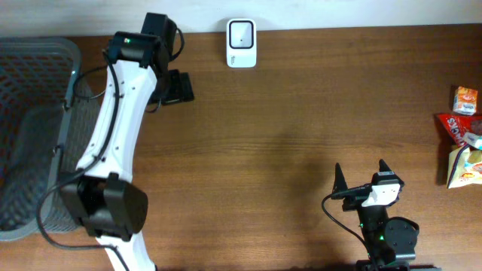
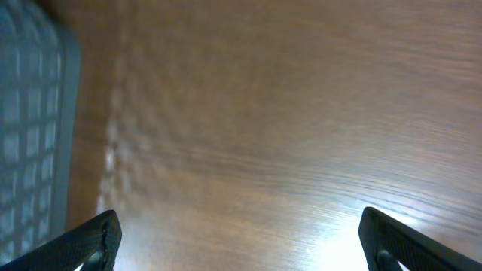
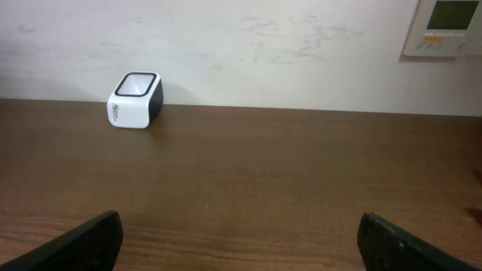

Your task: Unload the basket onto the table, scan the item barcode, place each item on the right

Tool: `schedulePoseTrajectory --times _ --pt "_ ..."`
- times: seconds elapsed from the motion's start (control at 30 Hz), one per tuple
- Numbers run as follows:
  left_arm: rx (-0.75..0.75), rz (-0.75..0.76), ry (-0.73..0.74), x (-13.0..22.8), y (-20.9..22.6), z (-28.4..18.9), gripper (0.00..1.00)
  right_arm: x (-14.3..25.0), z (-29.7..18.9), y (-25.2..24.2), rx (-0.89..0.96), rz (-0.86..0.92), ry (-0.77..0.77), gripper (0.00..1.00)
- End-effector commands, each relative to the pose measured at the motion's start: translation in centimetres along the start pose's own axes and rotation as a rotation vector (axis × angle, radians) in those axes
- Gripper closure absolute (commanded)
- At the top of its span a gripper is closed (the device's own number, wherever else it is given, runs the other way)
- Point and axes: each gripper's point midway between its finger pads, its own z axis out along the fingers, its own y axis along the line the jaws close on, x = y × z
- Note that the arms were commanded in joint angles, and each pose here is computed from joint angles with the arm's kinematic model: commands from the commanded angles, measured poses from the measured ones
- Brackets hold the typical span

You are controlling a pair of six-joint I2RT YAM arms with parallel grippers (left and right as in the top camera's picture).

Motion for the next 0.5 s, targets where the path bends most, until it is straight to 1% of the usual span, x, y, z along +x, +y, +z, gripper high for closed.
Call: schedulePoseTrajectory --times 0.0,0.1,0.23,0.3,0.37,0.47 --pt "0.049 0.082 -0.106 -0.3 -0.2 -3.7 0.01 0.2 0.0 -0.2 0.008 0.005 0.002 0.02" --pt "0.068 0.076 -0.143 1.0 0.2 -3.8 0.01 0.2 0.0 -0.2 0.008 0.005 0.002 0.02" --pt "0.103 0.067 -0.2 3.4 0.6 -1.6 0.01 0.2 0.0 -0.2 0.008 0.005 0.002 0.01" --pt "0.149 0.076 -0.262 5.1 0.6 -0.1 0.01 0.2 0.0 -0.2 0.008 0.005 0.002 0.01" --pt "0.206 0.112 -0.309 6.3 0.2 0.2 0.01 0.2 0.0 -0.2 0.008 0.005 0.002 0.01" --pt "0.281 0.138 -0.441 8.4 0.3 0.2 0.01 0.2 0.0 -0.2 0.008 0.005 0.002 0.01"
